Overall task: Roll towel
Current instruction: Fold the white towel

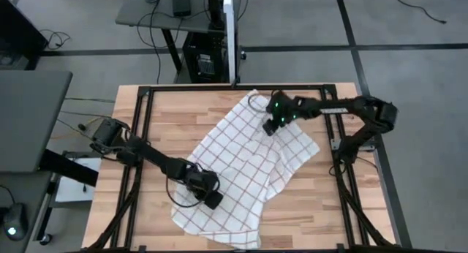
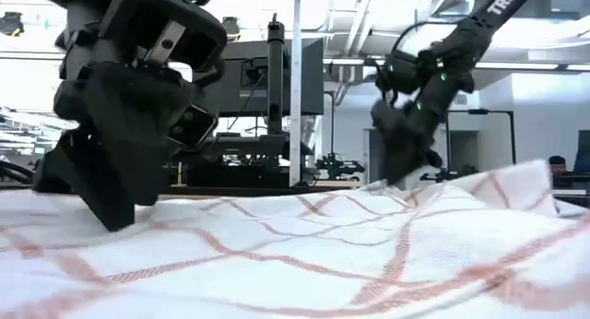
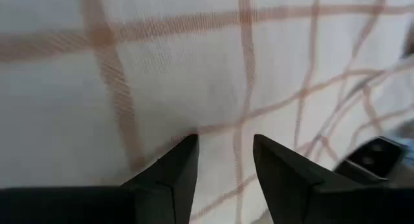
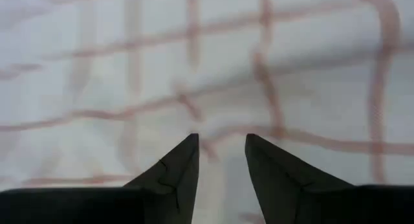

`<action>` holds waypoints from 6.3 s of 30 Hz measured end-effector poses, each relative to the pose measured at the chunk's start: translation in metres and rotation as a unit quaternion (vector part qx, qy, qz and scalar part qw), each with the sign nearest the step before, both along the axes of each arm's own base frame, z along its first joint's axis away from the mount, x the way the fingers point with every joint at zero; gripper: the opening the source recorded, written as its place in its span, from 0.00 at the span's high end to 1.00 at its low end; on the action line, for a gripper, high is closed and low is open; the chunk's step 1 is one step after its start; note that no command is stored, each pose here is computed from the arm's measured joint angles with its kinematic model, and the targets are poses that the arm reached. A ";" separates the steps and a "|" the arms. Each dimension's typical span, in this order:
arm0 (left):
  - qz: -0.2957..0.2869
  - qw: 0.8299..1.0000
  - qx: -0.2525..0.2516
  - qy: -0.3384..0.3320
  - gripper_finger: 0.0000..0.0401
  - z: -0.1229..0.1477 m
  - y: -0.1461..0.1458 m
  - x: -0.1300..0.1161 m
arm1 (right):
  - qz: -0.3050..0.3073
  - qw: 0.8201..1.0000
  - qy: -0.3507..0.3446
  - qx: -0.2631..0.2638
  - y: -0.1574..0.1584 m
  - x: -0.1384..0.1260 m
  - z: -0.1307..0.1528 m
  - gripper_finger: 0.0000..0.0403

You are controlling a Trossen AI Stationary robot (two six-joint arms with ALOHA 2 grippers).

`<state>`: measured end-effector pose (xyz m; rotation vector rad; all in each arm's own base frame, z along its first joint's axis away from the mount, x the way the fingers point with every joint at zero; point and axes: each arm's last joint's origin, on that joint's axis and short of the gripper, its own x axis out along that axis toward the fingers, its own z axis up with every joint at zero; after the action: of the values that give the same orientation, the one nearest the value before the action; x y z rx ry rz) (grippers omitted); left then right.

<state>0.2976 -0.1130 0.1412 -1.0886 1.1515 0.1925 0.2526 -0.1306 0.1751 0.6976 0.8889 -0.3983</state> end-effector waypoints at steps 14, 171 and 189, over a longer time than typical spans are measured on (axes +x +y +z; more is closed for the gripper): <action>-0.072 0.967 0.245 -0.014 0.67 0.070 0.110 0.009 | 0.090 0.995 -0.040 0.018 0.150 -0.013 0.048 0.70; -0.034 0.929 0.345 0.133 0.67 -0.011 0.255 -0.001 | -0.116 0.974 0.132 0.142 0.318 0.014 -0.040 0.70; -0.088 0.927 0.362 -0.047 0.67 0.117 0.172 -0.039 | 0.019 0.993 0.032 0.112 0.280 0.017 0.029 0.70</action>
<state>0.2585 0.0589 0.2579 -0.3334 0.9619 0.3827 0.2692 0.1493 0.2043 0.8765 1.0169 -0.2896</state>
